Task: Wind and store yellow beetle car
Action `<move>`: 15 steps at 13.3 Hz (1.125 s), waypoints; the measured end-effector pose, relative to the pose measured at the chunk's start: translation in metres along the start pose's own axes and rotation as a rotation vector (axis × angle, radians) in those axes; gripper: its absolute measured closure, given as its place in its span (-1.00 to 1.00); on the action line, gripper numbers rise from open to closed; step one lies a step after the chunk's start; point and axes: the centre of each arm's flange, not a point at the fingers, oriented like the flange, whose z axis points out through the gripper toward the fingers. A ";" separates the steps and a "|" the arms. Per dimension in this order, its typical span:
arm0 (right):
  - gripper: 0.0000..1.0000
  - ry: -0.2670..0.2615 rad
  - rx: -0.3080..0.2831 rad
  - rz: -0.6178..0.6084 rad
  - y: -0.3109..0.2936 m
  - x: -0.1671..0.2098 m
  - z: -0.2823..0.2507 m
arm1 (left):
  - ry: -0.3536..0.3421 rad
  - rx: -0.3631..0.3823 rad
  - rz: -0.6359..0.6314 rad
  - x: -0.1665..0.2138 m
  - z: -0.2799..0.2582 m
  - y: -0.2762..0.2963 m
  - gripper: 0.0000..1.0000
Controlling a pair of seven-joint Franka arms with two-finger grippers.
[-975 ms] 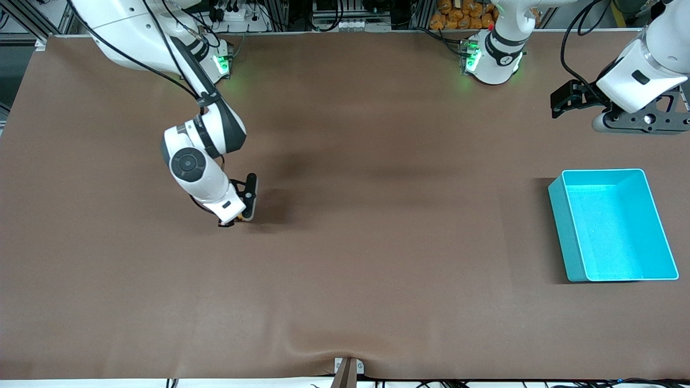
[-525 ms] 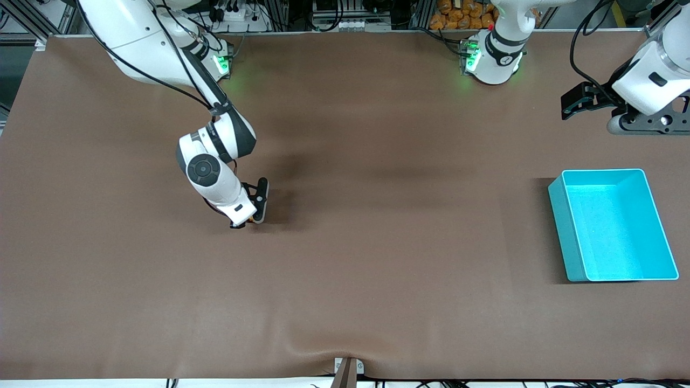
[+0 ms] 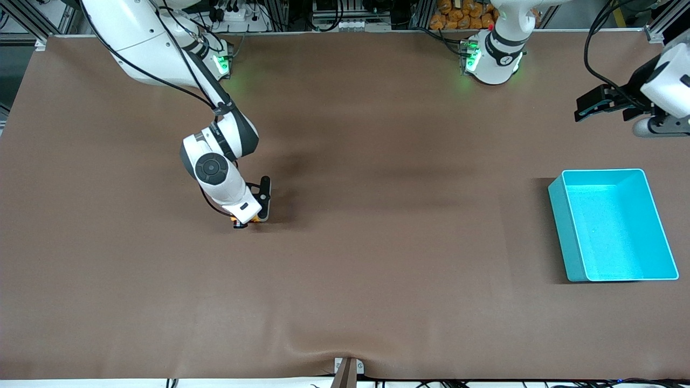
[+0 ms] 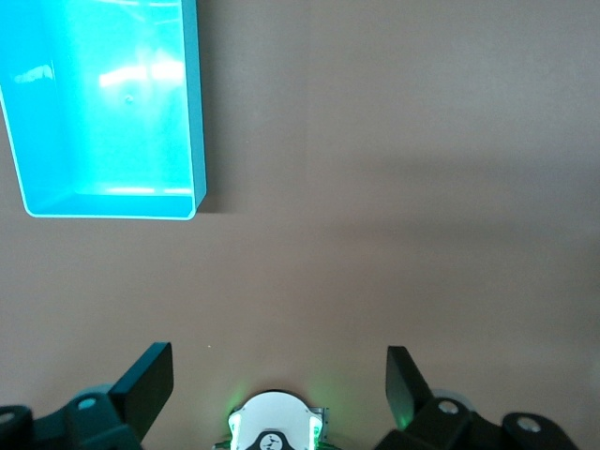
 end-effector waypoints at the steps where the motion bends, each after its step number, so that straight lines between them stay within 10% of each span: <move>1: 0.10 -0.007 0.001 0.000 0.001 -0.003 0.001 | -0.002 -0.006 -0.034 0.000 0.000 0.002 -1.00; 15: 0.10 -0.133 0.009 0.027 0.013 -0.091 0.013 | -0.023 -0.030 -0.221 -0.004 0.007 0.023 -1.00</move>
